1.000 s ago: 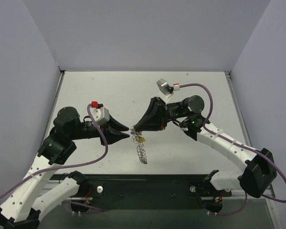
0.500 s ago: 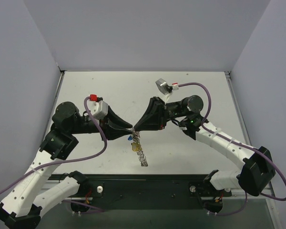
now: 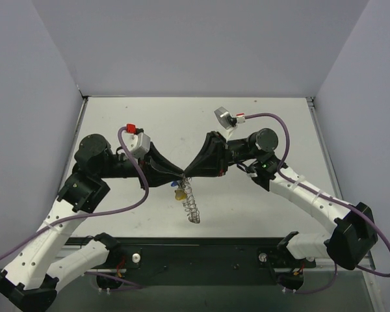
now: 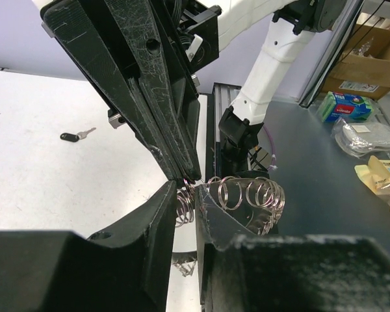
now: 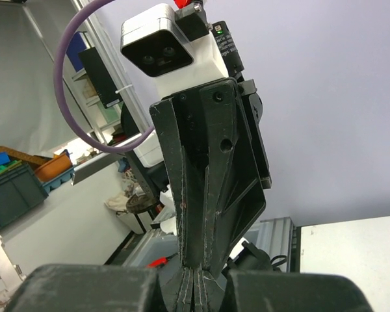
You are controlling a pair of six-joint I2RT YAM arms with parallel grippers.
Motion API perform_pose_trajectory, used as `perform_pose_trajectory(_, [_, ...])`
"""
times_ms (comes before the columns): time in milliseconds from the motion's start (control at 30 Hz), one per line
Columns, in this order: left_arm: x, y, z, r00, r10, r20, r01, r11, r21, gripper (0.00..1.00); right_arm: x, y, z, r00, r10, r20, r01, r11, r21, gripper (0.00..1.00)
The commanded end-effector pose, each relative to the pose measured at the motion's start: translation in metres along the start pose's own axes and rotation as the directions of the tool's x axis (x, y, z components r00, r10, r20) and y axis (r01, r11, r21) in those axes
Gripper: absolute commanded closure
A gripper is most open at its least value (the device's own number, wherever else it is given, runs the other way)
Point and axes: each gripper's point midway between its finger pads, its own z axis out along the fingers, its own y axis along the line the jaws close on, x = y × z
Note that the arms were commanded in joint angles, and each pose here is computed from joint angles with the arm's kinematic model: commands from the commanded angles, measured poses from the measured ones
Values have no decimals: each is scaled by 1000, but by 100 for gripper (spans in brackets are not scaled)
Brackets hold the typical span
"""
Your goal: Put the keys on the keyring
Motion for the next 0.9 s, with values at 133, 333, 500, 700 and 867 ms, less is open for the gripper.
perform_pose_trajectory(133, [-7, 4, 3, 999, 33, 12, -33, 999, -7, 76, -25, 21, -2, 985, -164, 60, 166, 986, -23, 100])
perform_pose_trajectory(333, [3, 13, 7, 1000, 18, -16, -19, 999, -38, 80, -26, 21, -2, 984, -167, 65, 168, 985, -21, 100])
perform_pose_trajectory(500, [11, 18, 11, 999, 12, -40, -14, 998, -53, 79, -25, 21, -1, 984, -165, 68, 166, 986, -19, 100])
perform_pose_trajectory(700, [8, 11, 20, 1000, 11, -15, -11, 1000, -11, 79, -23, 17, -1, 985, -158, 67, 159, 987, -14, 100])
perform_pose_trajectory(867, [10, 8, 30, 1000, 6, -21, -6, 1000, 9, 73, -23, 15, -1, 985, -159, 70, 160, 987, -7, 100])
